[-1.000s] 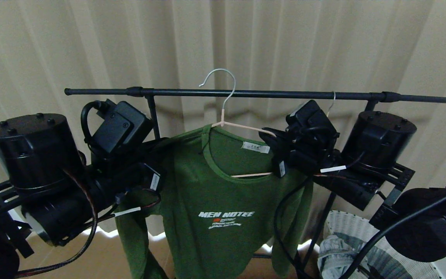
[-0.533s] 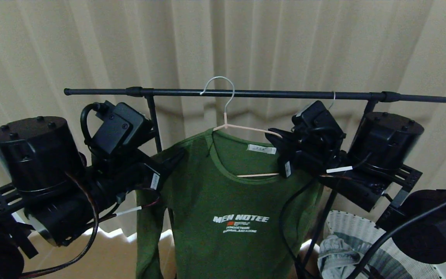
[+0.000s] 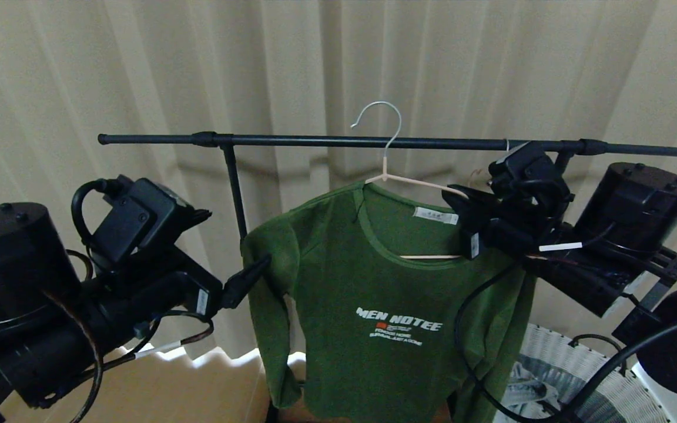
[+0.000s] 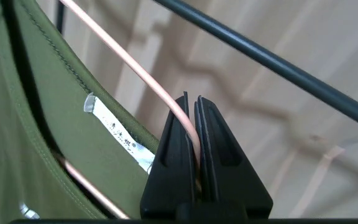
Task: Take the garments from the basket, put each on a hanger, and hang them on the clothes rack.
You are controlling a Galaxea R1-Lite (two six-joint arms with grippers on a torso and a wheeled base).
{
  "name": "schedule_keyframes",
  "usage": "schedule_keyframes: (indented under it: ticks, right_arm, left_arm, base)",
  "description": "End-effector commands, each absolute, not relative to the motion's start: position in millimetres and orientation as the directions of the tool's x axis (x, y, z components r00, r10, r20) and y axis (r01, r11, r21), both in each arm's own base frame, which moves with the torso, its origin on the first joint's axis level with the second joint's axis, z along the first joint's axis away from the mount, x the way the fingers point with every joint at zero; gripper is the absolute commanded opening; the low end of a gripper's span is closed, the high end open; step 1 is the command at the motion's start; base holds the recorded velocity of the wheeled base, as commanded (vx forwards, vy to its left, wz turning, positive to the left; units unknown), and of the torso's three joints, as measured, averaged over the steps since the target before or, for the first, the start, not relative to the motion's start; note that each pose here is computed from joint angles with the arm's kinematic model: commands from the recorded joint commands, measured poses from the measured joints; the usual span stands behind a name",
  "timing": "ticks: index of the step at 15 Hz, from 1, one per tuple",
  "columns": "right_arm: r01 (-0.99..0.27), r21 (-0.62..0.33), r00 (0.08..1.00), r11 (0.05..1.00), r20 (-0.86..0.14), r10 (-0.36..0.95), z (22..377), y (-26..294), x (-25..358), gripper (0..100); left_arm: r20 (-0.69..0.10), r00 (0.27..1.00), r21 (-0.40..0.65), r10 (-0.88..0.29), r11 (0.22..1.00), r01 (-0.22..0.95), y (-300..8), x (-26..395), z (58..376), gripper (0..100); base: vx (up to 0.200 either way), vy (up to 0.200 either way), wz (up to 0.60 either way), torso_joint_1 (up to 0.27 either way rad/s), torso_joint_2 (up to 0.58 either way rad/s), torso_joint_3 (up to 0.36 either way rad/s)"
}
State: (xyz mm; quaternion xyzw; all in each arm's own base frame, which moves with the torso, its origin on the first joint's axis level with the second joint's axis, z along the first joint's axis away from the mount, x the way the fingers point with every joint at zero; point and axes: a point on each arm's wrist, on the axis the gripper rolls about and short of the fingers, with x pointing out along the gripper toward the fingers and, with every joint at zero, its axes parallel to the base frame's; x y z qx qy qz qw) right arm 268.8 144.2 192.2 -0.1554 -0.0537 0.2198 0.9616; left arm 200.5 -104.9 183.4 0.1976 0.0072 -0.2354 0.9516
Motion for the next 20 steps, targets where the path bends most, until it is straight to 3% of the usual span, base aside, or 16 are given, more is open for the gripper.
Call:
schedule_keyframes:
  ticks: [1, 2, 3, 7, 12, 13, 17, 20]
  right_arm:
    - [-0.397, -0.319, 0.897, 0.861, 0.066, 0.438, 202, 138, 260, 0]
    - [-0.397, -0.319, 0.897, 0.861, 0.066, 0.438, 202, 138, 260, 0]
    - [-0.399, -0.318, 0.892, 0.860, 0.081, 0.444, 207, 134, 251, 0]
    - [-0.406, -0.315, 0.887, 0.858, 0.090, 0.453, 210, 133, 246, 0]
    - [-0.417, -0.314, 0.878, 0.853, 0.103, 0.467, 211, 134, 237, 0]
    - [-0.419, -0.314, 0.877, 0.852, 0.103, 0.469, 211, 134, 237, 0]
    - [-0.417, -0.315, 0.878, 0.853, 0.104, 0.467, 211, 134, 237, 0]
    - [-0.409, -0.315, 0.881, 0.856, 0.107, 0.460, 212, 132, 237, 0]
  left_arm:
    - [-0.166, 0.898, 0.351, -0.406, 0.827, 0.439, -90, 198, 168, 100]
    - [-0.166, 0.898, 0.351, -0.406, 0.827, 0.439, -90, 198, 168, 100]
    - [-0.244, 0.901, 0.322, -0.359, 0.846, 0.425, -80, 209, 149, 100]
    - [-0.286, 0.892, 0.266, -0.350, 0.865, 0.424, -83, 222, 136, 100]
    - [-0.268, 0.895, 0.267, -0.356, 0.865, 0.424, -86, 228, 138, 100]
    - [-0.267, 0.895, 0.268, -0.357, 0.865, 0.425, -86, 229, 138, 0]
    - [-0.231, 0.893, 0.264, -0.386, 0.859, 0.439, -88, 231, 139, 0]
    - [-0.220, 0.914, 0.274, -0.339, 0.878, 0.392, -76, 234, 137, 0]
  base:
    - [0.000, 0.000, 0.00, 0.000, 0.00, 0.000]
    - [0.000, 0.000, 0.00, 0.000, 0.00, 0.000]
    - [0.000, 0.000, 0.00, 0.000, 0.00, 0.000]
    - [0.000, 0.000, 0.00, 0.000, 0.00, 0.000]
    - [0.000, 0.000, 0.00, 0.000, 0.00, 0.000]
    - [0.000, 0.000, 0.00, 0.000, 0.00, 0.000]
    - [0.000, 0.000, 0.00, 0.000, 0.00, 0.000]
    - [0.000, 0.000, 0.00, 0.000, 0.00, 0.000]
